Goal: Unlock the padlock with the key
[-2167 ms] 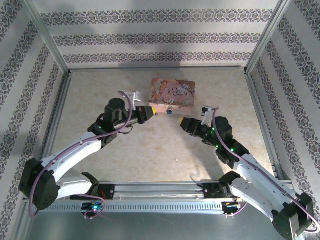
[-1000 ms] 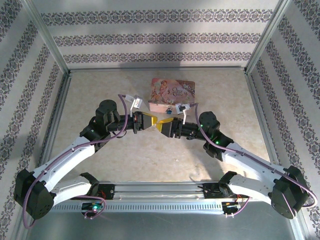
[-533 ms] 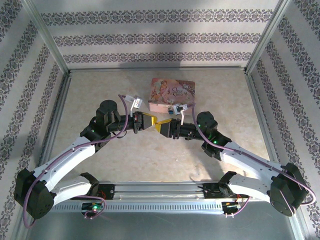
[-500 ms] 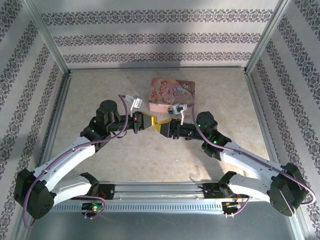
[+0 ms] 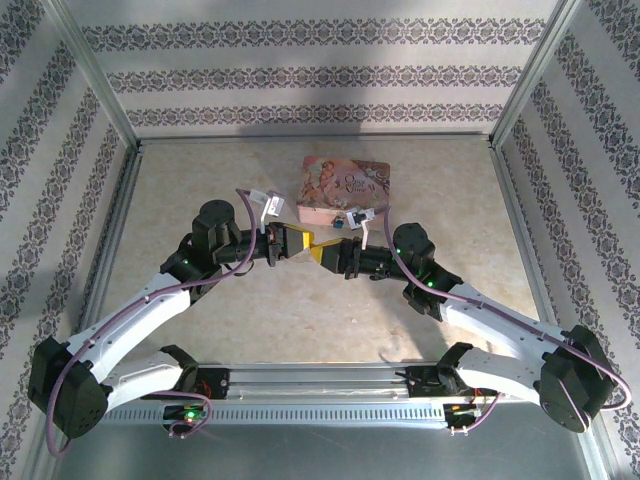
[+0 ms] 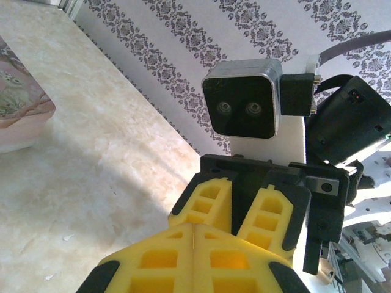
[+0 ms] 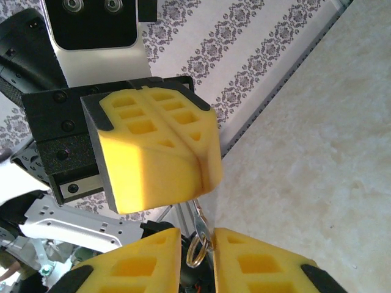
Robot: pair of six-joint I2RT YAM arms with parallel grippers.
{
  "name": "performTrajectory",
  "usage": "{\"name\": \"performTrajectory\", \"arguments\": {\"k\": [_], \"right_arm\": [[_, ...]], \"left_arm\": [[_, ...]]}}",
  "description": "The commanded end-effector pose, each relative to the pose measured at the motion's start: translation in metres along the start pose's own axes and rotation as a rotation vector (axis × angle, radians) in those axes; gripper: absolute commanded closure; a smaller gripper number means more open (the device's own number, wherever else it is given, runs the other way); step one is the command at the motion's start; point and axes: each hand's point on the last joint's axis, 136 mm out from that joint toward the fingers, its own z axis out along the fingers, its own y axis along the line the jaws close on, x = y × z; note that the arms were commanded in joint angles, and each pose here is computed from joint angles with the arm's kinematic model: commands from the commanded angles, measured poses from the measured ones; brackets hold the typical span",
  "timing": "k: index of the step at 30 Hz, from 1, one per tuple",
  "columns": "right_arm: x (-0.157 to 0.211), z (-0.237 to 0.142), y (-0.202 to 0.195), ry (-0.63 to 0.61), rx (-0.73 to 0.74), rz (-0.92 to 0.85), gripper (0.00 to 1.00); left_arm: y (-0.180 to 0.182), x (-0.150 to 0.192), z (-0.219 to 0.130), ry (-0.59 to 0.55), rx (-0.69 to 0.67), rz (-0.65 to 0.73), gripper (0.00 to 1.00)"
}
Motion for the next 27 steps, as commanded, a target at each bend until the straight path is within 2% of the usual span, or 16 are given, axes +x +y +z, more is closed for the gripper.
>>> {"name": "performTrajectory", "arguments": {"k": [1,6,8,10,11,13,17,20,27], "right_arm": [[-0.004,0.001,0.011,-0.015,-0.034,-0.032,0.84],[-0.003,0.000,0.006,-0.024,-0.011,-0.029,1.00],[-0.002,-0.001,0.004,-0.023,0.001,-0.029,1.00],[-0.001,-0.002,-0.001,-0.023,0.021,-0.029,1.00],[0.000,-0.003,-0.003,-0.025,0.035,-0.028,1.00],[0.003,-0.005,-0.011,-0.022,0.072,-0.026,1.00],[0.008,-0.018,-0.042,-0.014,0.233,-0.002,1.00],[0.014,-0.034,-0.066,-0.015,0.351,0.030,1.00],[0.027,-0.097,-0.124,-0.097,0.618,0.199,1.00]], "left_arm": [[-0.003,-0.009,-0.004,-0.038,0.004,0.051,1.00],[-0.003,-0.009,-0.005,-0.041,0.001,0.053,1.00],[-0.002,-0.010,-0.006,-0.046,-0.005,0.053,0.90],[-0.001,-0.012,-0.007,-0.056,-0.013,0.054,0.87],[0.000,-0.014,-0.009,-0.063,-0.021,0.053,0.83],[0.003,-0.018,-0.013,-0.084,-0.048,0.050,0.63],[0.022,-0.026,-0.022,-0.121,-0.176,0.049,0.35],[0.039,-0.026,-0.023,-0.094,-0.280,0.056,0.30],[0.070,-0.024,-0.002,-0.026,-0.385,0.034,0.18]]}}
